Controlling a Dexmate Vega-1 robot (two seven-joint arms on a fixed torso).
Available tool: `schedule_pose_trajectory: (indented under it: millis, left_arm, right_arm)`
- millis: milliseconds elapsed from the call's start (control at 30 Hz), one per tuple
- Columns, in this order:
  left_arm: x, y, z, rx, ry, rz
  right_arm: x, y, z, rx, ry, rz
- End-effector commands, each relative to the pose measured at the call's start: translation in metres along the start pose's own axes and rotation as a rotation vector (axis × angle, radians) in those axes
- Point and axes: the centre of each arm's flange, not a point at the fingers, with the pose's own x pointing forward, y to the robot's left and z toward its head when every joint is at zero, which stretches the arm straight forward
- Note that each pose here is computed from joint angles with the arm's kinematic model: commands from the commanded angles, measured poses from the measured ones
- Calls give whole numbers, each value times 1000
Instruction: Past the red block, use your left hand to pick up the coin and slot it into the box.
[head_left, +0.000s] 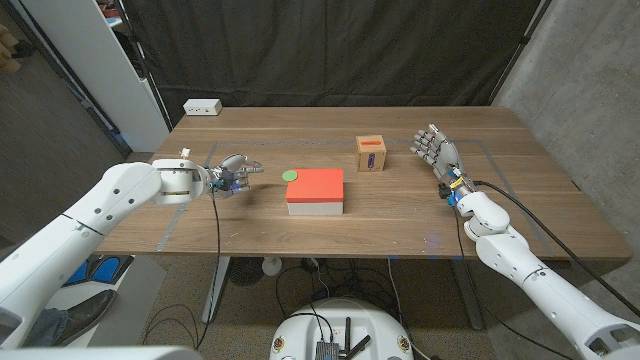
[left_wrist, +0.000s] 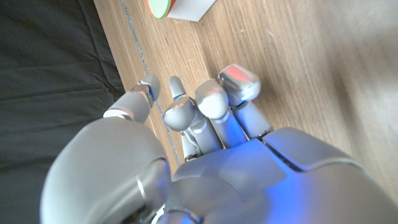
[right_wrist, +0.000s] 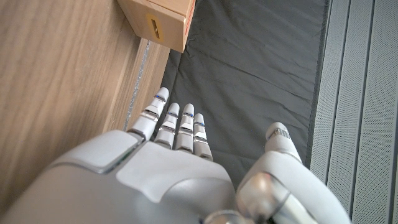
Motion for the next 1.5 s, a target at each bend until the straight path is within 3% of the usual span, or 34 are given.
schedule_pose_trajectory:
  millis: [33,367,733,1500]
  left_arm:
    - [-6,-20,9,44,55,33]
    - [-7,-36,22,135,91,128]
    - [2,-54,28,167,108,82]
    - [4,-61,23,187,145,11]
  right_arm:
    - [2,-12,-2,-4,3,20]
    - [2,-24,-8,-5,10,17]
    - [5,-30,-7,-5,5,14]
    - [0,-31,-7,-8,6,14]
